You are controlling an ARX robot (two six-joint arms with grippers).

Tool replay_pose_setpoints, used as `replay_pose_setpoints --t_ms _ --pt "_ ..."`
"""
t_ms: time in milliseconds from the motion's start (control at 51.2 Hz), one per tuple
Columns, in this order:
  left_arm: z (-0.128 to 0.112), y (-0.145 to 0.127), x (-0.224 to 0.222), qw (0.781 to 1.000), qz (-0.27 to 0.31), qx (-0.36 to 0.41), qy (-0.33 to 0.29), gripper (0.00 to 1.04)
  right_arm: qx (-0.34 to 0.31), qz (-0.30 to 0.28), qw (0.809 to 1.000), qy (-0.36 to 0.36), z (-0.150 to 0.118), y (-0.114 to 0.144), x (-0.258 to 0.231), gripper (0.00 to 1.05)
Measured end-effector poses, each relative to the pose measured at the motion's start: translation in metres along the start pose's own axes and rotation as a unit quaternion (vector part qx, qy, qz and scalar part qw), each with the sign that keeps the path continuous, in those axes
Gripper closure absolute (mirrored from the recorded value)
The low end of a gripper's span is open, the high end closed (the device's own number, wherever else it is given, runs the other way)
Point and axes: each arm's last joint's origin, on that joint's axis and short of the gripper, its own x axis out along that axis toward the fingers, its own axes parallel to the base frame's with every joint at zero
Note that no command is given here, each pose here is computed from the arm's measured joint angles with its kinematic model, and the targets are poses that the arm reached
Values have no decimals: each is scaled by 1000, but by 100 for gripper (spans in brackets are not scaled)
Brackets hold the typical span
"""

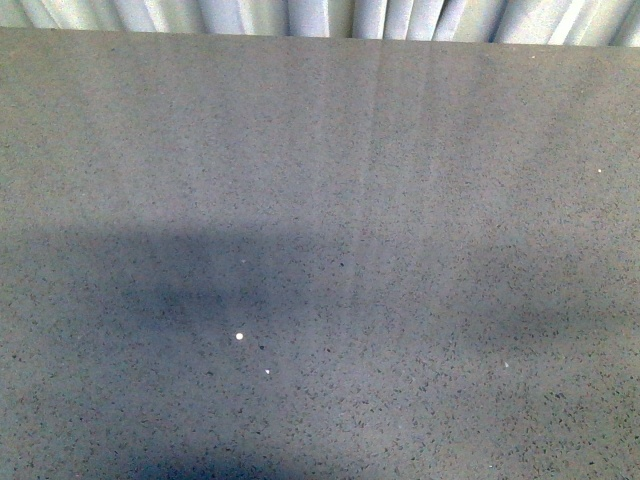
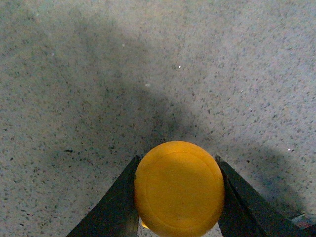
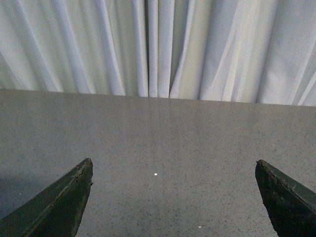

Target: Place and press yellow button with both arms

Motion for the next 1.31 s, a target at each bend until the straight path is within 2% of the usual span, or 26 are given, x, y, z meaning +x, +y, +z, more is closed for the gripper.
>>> replay_pose_setpoints --t_ms 117,234,352,469,528,645,723,996,1309 --pt "20 -4 -16 1000 -9 9 -28 71 0 0 1000 0 0 0 0 9" --pt "41 -23 -31 997 -32 24 -59 71 0 0 1000 0 0 0 0 9" --pt "52 -55 -42 993 -72 46 -82 71 0 0 1000 0 0 0 0 9" --pt "51 -91 -49 988 -113 63 -90 71 0 0 1000 0 0 0 0 9" --pt "44 -118 -53 983 -143 75 -87 71 0 0 1000 0 0 0 0 9" --pt "12 -186 -58 968 -219 108 -61 71 0 0 1000 0 0 0 0 9" --pt "-10 -213 -59 960 -247 126 -41 71 0 0 1000 0 0 0 0 9" --pt "-56 -241 -53 950 -268 159 11 71 0 0 1000 0 0 0 0 9" --pt "-72 -244 -49 951 -266 156 22 71 0 0 1000 0 0 0 0 9"
